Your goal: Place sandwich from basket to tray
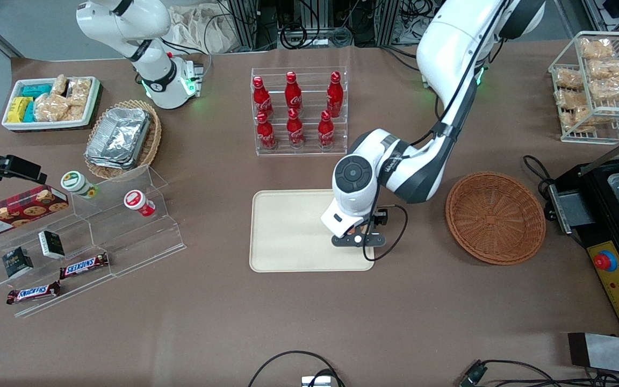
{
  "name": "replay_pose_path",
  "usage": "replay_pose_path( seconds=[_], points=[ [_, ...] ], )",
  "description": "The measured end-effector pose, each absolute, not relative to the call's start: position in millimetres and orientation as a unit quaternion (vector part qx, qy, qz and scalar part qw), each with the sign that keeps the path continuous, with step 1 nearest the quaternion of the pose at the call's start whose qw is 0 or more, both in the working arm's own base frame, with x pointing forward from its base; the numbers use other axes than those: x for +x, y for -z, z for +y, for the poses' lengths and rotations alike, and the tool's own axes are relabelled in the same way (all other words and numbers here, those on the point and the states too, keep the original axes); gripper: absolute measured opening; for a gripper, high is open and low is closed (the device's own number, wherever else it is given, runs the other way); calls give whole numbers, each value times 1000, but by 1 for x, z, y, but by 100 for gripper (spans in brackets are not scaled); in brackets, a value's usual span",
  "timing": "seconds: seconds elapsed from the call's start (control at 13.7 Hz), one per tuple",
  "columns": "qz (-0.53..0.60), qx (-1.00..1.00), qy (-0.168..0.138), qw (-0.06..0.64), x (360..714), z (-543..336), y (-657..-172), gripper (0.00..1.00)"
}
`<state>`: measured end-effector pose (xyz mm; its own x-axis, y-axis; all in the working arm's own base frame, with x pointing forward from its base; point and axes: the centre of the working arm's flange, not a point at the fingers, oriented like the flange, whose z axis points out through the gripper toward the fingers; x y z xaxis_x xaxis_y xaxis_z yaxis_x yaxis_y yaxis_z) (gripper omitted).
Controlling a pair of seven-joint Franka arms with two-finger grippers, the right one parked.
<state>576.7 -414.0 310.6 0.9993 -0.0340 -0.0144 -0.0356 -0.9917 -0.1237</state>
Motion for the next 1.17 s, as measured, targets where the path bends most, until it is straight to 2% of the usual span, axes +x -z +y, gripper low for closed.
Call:
replay_pose_path(
  seconds=[0.58,0.73,0.8,1.17],
  points=[
    [-48,-995,26,81,603,-341,-411,86],
    [-67,-993,25,91,609,-319,-425,93],
    [-76,-992,25,95,612,-309,-430,99],
    [-110,-988,32,100,622,-271,-452,100]
  ],
)
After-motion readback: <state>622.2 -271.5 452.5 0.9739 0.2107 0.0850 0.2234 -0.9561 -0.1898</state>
